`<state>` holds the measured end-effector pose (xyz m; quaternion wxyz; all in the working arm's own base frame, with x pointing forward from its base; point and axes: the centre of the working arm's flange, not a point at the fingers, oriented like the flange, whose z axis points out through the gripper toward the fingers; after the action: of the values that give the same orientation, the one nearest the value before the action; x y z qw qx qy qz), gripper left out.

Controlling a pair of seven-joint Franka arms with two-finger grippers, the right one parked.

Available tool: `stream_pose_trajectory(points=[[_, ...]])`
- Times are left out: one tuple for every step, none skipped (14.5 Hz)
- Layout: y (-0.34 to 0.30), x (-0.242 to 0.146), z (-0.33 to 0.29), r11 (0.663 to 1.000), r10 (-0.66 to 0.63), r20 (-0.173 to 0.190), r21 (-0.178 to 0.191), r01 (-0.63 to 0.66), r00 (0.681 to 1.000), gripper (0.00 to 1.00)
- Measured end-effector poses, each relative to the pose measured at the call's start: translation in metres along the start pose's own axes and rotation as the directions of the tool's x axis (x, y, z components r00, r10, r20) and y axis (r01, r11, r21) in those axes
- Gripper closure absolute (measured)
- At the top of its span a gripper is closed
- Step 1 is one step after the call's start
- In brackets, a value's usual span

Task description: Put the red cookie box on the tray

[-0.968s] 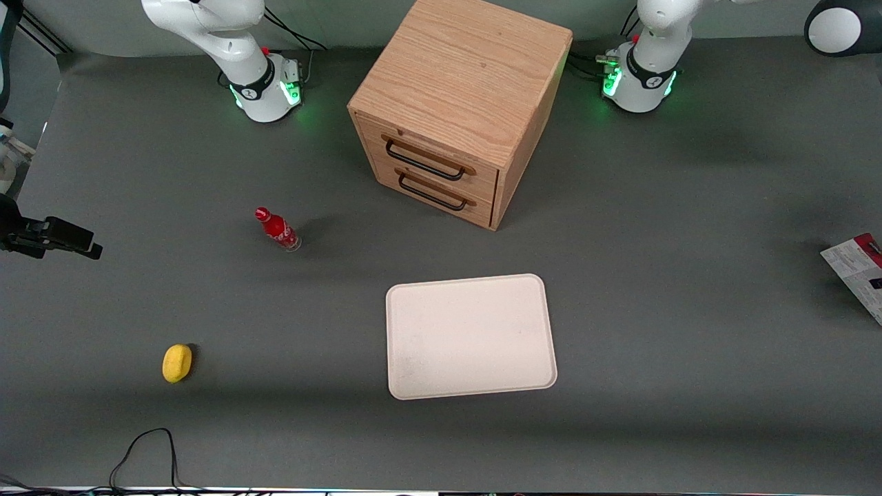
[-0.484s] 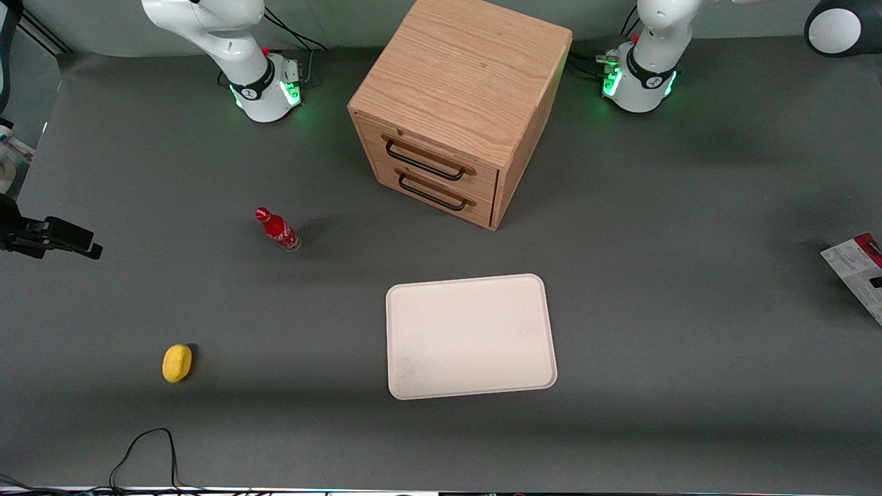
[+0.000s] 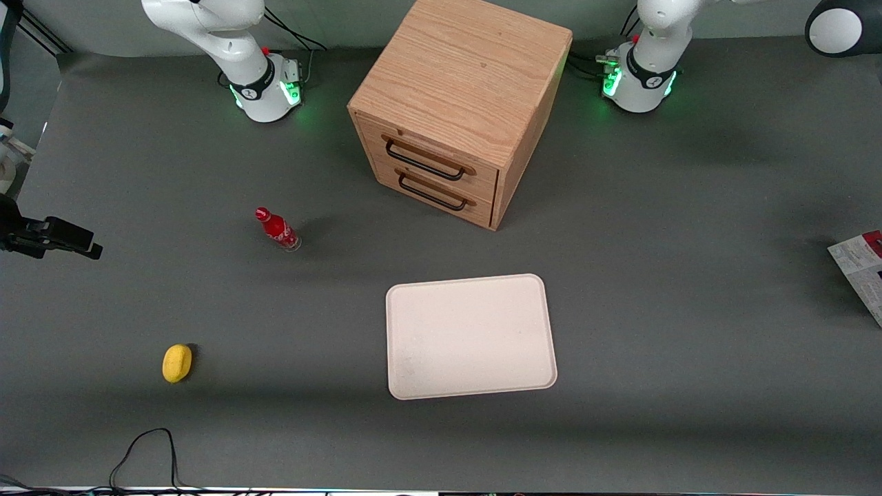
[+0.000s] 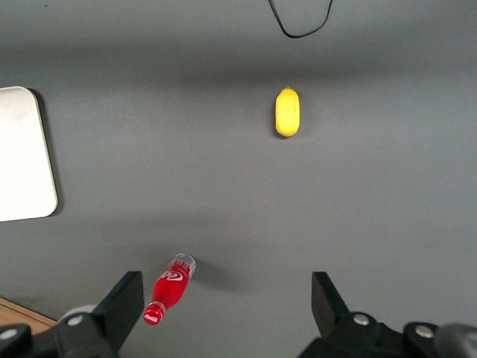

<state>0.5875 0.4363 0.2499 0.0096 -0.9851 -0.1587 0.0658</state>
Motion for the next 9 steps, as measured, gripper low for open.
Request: stream_pose_trajectory(points=[[0.0002,0.0,0.0,1.0,0.001,0.0,0.0,-0.001,1.0,0.97],[0.0002,0.0,0.0,1.0,0.002,0.0,0.0,-0.002,1.0,0.97],[0.0002,0.0,0.0,1.0,0.003,0.0,0.0,-0.003,1.0,0.97],[0.0003,0.0001,0.0,1.0,0.004,0.0,0.0,-0.004,1.0,0.97],[0.0004,0.0001,-0.0001,1.0,0.004,0.0,0.0,-0.004,1.0,0.97],[0.0005,0.0001,-0.0002,1.0,0.005,0.0,0.0,-0.005,1.0,0.97],[0.0005,-0.0001,-0.0003,1.0,0.005,0.003,-0.001,-0.005,1.0,0.97],[0.0009,-0.0014,-0.0018,1.0,0.005,0.014,-0.004,-0.005,1.0,0.97],[0.0023,-0.0042,-0.0084,1.0,0.007,0.038,-0.011,-0.006,0.999,0.97]])
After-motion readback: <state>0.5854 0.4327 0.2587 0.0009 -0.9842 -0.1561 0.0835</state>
